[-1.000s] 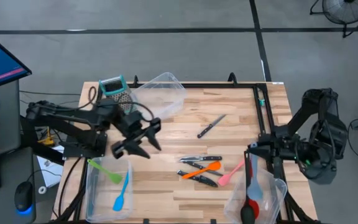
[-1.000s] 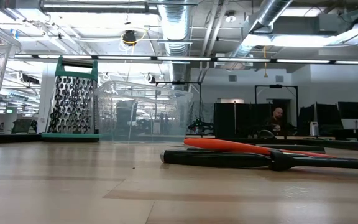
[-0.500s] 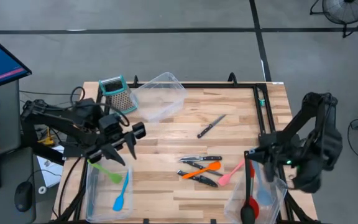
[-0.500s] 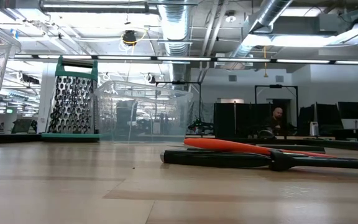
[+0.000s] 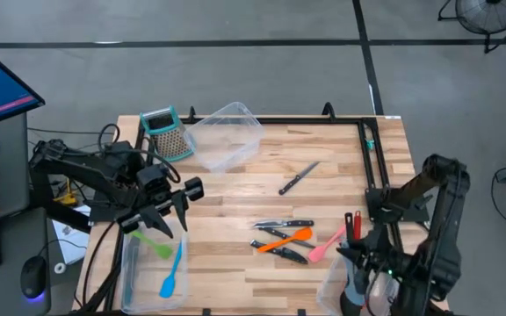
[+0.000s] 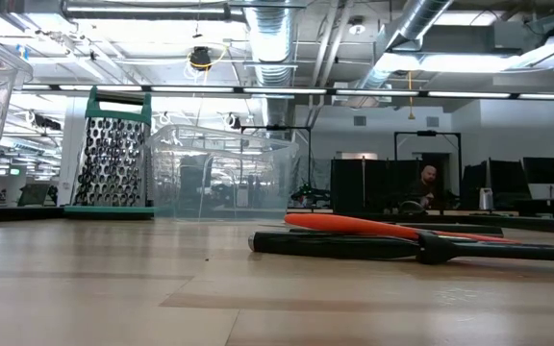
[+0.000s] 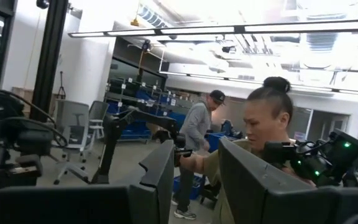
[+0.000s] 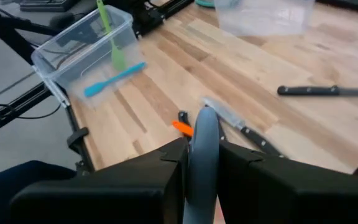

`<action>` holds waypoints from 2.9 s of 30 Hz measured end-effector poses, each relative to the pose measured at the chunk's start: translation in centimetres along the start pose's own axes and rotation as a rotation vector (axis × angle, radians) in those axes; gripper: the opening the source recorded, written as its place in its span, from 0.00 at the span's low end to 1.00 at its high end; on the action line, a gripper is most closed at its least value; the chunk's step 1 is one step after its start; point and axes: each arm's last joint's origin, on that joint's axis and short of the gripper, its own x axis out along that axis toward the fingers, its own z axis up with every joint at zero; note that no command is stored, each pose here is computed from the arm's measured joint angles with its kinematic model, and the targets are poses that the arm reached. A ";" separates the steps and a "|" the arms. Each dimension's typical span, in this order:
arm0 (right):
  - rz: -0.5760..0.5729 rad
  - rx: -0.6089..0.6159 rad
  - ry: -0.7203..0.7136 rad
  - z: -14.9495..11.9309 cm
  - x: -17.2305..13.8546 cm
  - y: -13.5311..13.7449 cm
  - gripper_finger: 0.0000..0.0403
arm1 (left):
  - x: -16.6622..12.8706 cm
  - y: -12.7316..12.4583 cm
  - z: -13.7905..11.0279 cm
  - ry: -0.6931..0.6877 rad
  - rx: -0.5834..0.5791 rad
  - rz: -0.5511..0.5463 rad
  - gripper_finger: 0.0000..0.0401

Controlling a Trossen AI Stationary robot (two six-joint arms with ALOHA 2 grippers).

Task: Pick & Place Kitchen Items
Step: Put the gray serving spoon into the bottom right transparent bin, then put the black knife into the top transparent bin

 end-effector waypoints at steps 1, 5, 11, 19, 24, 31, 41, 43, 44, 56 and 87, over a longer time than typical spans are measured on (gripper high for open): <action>0.002 0.006 0.001 -0.4 -0.1 0.0 0.11 | 0.0 0.0 0.0 0.000 0.000 0.001 0.26; 0.007 0.006 0.001 -1.1 -0.5 0.0 0.11 | 0.0 0.0 0.0 -0.001 0.001 0.002 0.26; -0.002 -0.024 -0.006 -1.0 -0.4 -0.1 0.11 | 0.0 0.0 0.0 -0.003 0.007 0.006 0.26; -0.030 0.001 0.025 -1.2 0.0 0.1 0.14 | 0.0 0.0 0.0 -0.003 0.009 0.007 0.26; -0.068 -0.012 0.059 -0.9 0.6 0.1 0.24 | 0.0 0.0 0.0 -0.003 0.011 0.007 0.26; -0.096 -0.052 0.053 -0.4 1.3 0.1 0.31 | 0.0 0.0 0.0 -0.003 0.013 0.007 0.26; -0.094 -0.135 0.056 1.9 1.6 1.0 0.53 | 0.0 0.1 0.0 -0.005 0.056 0.017 0.26; -0.078 -0.159 0.058 3.0 1.4 1.5 0.57 | 0.1 0.2 -0.1 0.000 0.052 0.020 0.26; -0.069 -0.172 0.059 3.5 1.3 1.7 0.59 | 0.1 0.2 -0.2 0.002 0.050 0.021 0.26; 0.123 -0.282 -0.114 9.6 1.5 5.8 0.62 | -0.3 1.1 -2.1 0.170 0.023 0.157 0.25; -0.109 -0.478 0.530 6.5 20.1 -3.4 0.62 | -4.5 -0.8 -7.6 0.475 -0.102 0.687 0.06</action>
